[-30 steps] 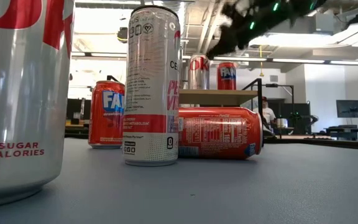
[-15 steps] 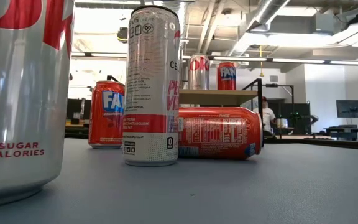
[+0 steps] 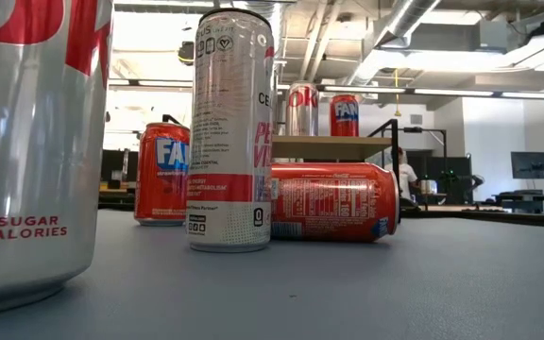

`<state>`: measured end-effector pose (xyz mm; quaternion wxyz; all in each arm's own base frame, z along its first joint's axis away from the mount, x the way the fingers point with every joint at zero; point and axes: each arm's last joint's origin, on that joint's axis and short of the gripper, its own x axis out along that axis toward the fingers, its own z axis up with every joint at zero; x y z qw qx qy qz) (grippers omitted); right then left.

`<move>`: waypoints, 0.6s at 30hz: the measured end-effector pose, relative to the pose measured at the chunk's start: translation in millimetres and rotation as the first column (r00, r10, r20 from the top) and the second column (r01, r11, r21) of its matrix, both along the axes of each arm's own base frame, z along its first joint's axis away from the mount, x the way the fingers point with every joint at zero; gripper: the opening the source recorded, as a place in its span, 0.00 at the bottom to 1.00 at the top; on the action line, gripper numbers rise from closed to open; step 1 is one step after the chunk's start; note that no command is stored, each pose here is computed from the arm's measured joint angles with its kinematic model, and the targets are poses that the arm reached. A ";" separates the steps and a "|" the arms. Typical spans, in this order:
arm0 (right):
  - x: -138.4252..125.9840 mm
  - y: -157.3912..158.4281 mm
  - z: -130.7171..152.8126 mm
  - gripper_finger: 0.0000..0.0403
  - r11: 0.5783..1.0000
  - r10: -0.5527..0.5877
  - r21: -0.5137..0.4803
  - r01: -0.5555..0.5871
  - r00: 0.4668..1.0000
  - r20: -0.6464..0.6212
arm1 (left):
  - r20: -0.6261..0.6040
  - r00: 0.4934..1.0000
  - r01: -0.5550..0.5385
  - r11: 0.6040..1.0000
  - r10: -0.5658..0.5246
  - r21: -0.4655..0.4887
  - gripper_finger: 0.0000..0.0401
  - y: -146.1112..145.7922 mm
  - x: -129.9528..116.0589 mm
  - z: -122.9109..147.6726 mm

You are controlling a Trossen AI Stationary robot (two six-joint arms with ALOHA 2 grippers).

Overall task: Place canned beverage on shelf
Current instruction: Put the top left orange soda can on the shelf aligned with the other orange soda can

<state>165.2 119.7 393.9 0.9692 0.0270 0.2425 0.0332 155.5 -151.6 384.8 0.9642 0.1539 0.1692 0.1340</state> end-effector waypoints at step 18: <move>66.0 67.8 -73.8 0.22 0.987 0.004 -0.157 0.017 0.992 0.130 | -0.110 0.970 0.160 0.915 -0.214 -0.371 0.82 -7.3 28.2 -14.4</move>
